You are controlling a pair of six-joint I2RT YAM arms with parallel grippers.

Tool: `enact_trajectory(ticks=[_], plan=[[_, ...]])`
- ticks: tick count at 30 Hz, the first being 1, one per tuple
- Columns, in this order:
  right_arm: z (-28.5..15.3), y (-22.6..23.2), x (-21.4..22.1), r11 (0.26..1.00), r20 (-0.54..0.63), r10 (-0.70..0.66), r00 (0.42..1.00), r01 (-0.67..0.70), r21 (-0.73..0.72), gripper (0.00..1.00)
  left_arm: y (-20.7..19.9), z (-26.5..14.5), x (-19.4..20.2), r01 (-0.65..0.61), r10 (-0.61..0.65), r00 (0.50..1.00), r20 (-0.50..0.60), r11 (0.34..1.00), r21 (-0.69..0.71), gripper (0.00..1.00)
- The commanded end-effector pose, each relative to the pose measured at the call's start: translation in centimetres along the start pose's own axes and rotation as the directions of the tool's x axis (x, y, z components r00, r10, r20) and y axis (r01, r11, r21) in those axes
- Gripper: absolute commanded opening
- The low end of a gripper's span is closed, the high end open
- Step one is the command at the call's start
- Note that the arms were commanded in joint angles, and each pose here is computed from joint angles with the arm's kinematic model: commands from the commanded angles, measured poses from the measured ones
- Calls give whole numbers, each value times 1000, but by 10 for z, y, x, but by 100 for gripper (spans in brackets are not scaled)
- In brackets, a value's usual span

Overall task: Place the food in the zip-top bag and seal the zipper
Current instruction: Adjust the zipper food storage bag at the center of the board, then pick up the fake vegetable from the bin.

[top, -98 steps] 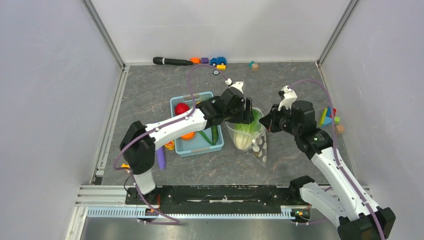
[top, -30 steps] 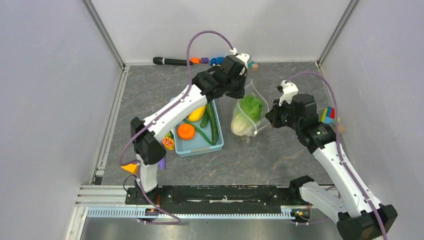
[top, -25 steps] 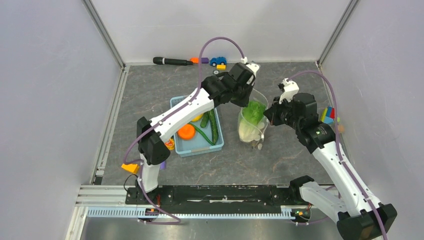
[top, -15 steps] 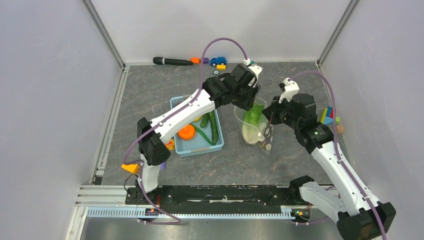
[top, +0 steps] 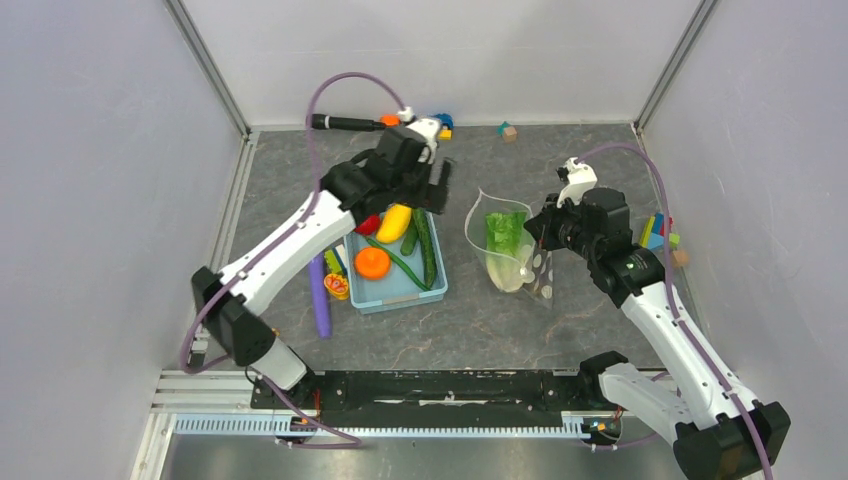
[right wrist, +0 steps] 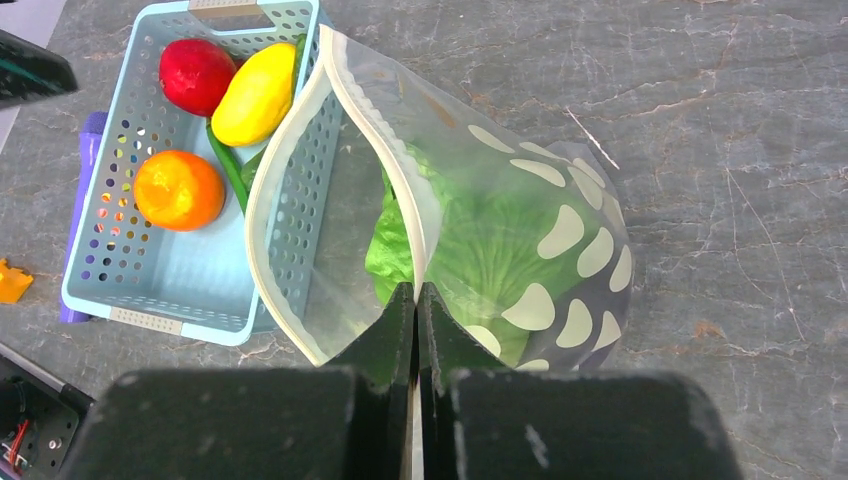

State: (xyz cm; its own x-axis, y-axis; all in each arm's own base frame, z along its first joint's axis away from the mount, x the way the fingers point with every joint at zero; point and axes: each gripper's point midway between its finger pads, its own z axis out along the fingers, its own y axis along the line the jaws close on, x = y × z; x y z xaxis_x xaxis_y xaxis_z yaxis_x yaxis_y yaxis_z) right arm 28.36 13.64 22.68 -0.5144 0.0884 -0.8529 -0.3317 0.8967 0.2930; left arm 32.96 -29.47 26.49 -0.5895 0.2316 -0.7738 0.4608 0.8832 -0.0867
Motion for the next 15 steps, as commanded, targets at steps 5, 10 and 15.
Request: enact_trajectory(ticks=[5, 10, 15], plan=[[1, -5, -7, 999, 28, -41, 999, 40, 19, 0, 77, -13, 70, 190, -207, 977, -49, 951, -244, 100], [3, -6, -1, 999, 5, -47, 999, 47, 13, 0, 108, -8, 118, 196, -260, 959, -110, 894, -403, 100], [3, -6, 1, 999, 0, -46, 999, 46, 11, 0, 114, 10, 139, 183, -261, 954, -146, 896, -404, 100]])
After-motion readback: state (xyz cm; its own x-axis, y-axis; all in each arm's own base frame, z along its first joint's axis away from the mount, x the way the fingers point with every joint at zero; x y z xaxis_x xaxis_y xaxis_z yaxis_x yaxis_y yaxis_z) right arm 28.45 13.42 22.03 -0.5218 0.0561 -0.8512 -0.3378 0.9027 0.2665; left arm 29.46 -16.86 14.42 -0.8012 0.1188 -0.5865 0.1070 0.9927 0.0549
